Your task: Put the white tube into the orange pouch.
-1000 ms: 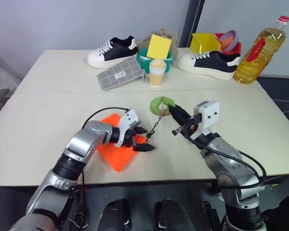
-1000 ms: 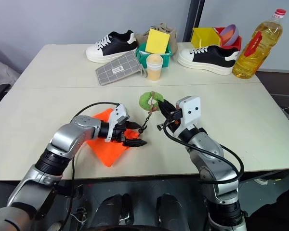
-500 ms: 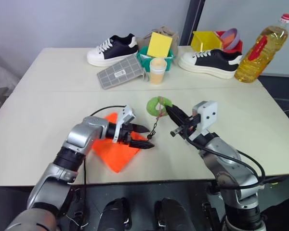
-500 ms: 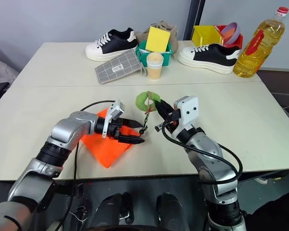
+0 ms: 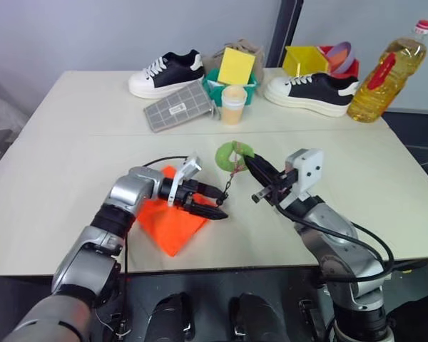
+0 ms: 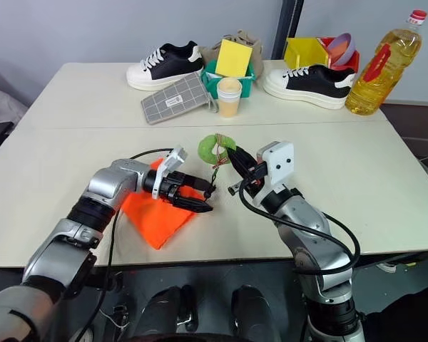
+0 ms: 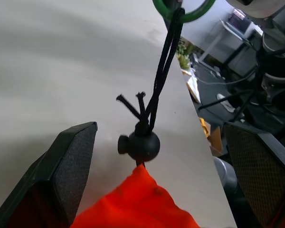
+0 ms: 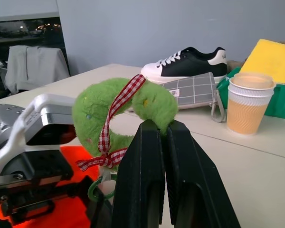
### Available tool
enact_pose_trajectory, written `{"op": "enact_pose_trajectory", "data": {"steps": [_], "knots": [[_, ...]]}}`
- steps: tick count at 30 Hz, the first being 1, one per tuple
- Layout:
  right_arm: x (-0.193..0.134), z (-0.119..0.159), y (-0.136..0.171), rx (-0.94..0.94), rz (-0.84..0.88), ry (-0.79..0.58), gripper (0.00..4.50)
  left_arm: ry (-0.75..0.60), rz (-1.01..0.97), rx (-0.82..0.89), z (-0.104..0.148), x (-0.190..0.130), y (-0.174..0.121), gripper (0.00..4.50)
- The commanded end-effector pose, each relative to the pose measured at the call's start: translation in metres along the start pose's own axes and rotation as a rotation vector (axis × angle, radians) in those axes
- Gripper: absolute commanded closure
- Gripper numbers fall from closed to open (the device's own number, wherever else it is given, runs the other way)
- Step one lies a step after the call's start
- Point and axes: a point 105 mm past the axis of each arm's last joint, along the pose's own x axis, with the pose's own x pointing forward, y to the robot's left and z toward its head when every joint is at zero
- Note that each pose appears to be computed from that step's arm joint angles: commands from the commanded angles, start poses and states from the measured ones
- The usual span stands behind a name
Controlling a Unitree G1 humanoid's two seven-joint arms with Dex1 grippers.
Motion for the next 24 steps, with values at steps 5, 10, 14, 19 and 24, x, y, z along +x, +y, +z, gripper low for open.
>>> {"op": "enact_pose_trajectory", "data": {"steps": [5, 10, 14, 19, 24], "knots": [[-0.002, 0.015, 0.009, -0.028, 0.036, -0.061, 4.5, 0.018, -0.032, 0.033, 0.006, -0.002, -0.002, 0.03], [-0.001, 0.015, 0.009, -0.027, 0.038, -0.061, 4.5, 0.02, -0.034, 0.024, 0.005, -0.003, -0.003, 1.3], [-0.001, 0.015, 0.009, -0.027, 0.041, -0.061, 4.5, 0.023, -0.032, 0.02, 0.004, -0.004, -0.003, 3.28], [-0.001, 0.015, 0.009, -0.027, 0.042, -0.062, 4.5, 0.021, -0.031, 0.01, 0.004, -0.006, -0.004, 4.25], [0.0, 0.016, 0.005, -0.028, 0.019, -0.068, 4.5, 0.088, -0.015, 0.061, -0.007, -0.01, -0.006, 4.25]]}}
